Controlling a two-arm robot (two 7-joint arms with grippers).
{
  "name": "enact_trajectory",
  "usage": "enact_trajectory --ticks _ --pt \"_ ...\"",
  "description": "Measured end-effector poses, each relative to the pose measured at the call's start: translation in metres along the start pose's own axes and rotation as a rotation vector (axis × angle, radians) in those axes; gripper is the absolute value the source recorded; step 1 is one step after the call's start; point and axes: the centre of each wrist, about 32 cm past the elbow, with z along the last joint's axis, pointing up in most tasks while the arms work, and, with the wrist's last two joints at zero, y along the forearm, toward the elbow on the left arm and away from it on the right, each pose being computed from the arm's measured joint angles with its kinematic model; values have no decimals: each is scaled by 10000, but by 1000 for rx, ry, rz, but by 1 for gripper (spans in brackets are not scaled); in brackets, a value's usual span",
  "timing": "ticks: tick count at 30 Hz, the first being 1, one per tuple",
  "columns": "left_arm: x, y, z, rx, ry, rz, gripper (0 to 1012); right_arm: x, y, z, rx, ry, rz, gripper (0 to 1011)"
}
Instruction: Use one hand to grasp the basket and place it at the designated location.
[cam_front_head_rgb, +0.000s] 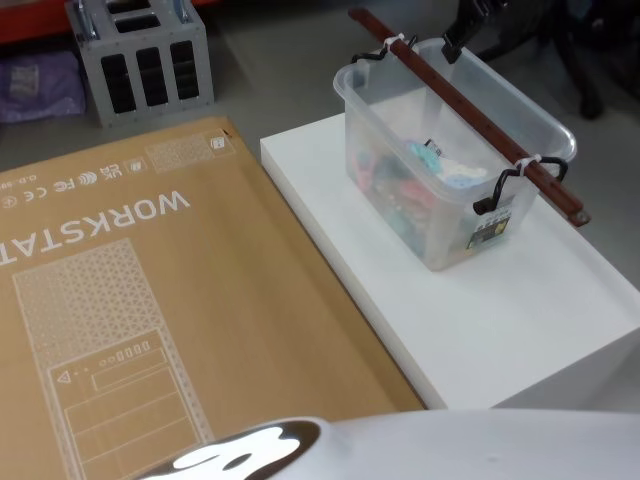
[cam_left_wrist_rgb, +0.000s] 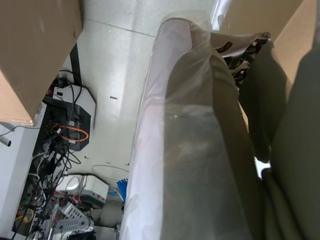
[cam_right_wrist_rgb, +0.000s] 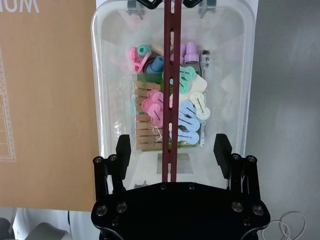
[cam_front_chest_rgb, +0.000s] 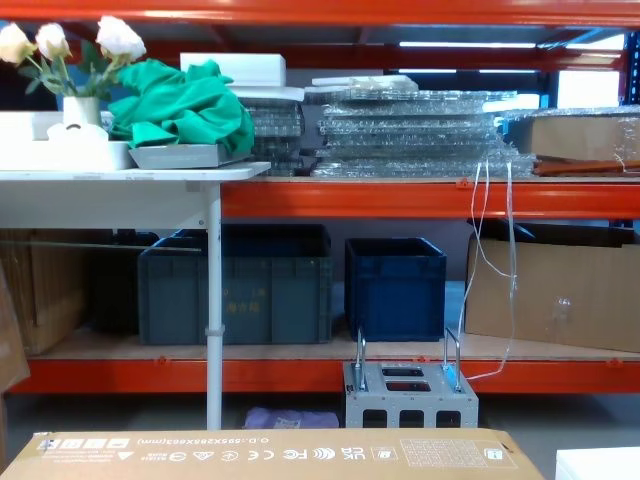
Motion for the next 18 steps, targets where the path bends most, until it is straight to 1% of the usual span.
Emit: enact_trajectory --ticks 18 --pt "0 0 0 0 0 0 0 0 0 0 0 0 0 1001"
